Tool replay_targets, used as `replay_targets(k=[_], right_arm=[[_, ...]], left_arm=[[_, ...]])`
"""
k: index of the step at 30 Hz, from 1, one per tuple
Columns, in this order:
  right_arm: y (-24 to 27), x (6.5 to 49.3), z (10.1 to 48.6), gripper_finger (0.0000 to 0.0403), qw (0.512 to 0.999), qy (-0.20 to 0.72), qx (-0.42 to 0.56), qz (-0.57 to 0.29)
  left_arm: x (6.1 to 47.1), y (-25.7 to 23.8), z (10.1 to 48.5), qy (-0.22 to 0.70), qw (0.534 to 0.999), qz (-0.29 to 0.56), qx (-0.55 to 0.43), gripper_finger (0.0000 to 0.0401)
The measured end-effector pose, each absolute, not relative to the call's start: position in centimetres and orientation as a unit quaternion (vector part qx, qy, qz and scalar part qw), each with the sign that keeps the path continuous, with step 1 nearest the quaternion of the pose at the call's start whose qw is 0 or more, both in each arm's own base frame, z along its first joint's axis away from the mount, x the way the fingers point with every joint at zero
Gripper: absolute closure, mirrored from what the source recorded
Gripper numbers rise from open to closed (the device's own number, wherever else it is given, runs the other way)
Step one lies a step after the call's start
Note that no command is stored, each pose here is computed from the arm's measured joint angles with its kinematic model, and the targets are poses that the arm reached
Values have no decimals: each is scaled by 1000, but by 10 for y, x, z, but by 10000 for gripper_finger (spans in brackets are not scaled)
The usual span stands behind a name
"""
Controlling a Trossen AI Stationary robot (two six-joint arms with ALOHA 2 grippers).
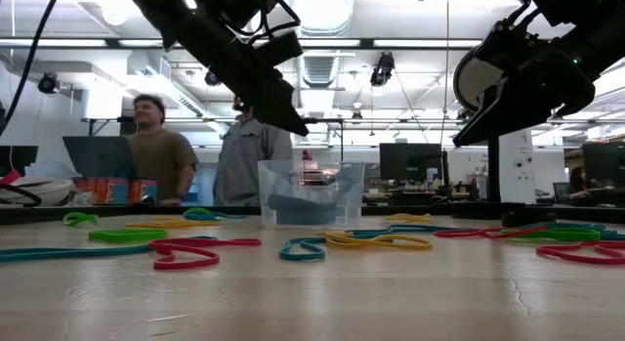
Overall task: Pick and place rubber bands into bin
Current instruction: Put the black rubber band into the transparent bin
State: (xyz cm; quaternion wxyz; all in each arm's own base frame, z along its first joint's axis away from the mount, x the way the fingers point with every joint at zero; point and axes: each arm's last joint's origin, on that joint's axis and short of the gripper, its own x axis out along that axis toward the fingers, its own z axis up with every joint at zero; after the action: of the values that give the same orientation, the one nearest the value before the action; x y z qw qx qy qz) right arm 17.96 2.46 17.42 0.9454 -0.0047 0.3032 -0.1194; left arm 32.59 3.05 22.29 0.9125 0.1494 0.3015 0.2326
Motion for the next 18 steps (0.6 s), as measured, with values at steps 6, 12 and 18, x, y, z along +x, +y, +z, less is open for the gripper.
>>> replay_targets(k=[6, 12, 18], right_arm=[[25, 180, 174, 220, 945, 302, 5, -122], [24, 178, 172, 220, 944, 304, 16, -125], [25, 173, 162, 220, 937, 331, 26, -108]], left_arm=[[327, 30, 225, 298, 913, 233, 149, 238], [325, 30, 236, 284, 918, 235, 149, 230], [312, 24, 254, 271, 923, 230, 150, 230]])
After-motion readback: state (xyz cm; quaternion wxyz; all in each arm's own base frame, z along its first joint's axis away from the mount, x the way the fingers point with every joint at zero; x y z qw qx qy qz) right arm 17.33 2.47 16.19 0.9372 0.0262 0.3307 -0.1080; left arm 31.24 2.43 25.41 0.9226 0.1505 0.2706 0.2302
